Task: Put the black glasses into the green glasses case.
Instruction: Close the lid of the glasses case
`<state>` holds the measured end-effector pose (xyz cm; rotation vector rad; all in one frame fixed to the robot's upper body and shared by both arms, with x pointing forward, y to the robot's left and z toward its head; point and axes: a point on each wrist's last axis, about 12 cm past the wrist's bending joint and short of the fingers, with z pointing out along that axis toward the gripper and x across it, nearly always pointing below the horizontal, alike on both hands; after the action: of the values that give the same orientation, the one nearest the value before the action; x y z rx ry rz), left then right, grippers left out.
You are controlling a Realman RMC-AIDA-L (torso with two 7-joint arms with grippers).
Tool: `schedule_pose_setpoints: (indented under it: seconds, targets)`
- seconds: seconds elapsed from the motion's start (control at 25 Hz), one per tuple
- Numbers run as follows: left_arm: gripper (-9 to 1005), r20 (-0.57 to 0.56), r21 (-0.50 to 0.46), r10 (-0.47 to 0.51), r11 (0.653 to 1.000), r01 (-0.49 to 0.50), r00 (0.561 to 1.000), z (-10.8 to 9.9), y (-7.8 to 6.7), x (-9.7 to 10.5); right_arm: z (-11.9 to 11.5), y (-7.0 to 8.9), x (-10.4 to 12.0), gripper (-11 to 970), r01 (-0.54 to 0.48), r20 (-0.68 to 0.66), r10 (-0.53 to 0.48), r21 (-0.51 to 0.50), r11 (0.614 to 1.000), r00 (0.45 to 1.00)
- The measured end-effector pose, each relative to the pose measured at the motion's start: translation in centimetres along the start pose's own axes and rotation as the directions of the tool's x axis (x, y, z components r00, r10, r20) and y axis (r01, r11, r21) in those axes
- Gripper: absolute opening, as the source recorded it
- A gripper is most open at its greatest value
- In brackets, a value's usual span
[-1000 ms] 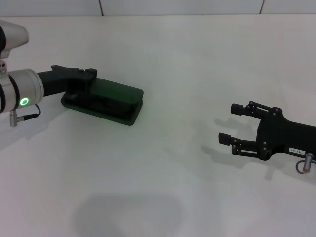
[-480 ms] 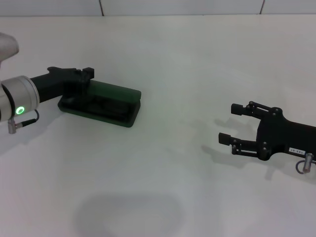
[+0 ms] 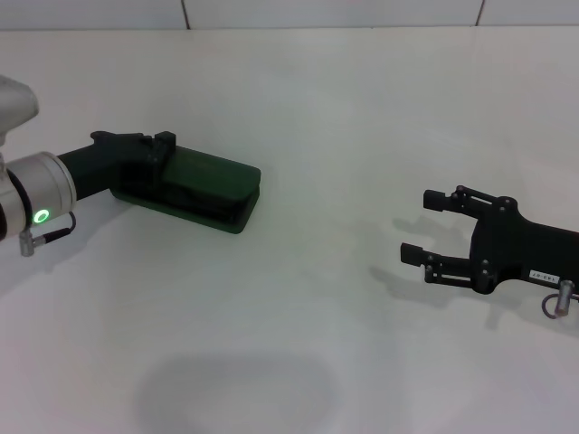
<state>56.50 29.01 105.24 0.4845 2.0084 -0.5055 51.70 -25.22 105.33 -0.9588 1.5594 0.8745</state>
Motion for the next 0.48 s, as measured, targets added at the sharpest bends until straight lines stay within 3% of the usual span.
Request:
schedule_pose_setpoints:
  seconds: [0.48]
  targets:
    - [21,0.043,0.003,0.005,1.000,-0.005,0.999,-0.14,0.04,0.26,0.00,0.01,0.01,811,-0.002,0.000,0.002,0.000,1.000,1.000]
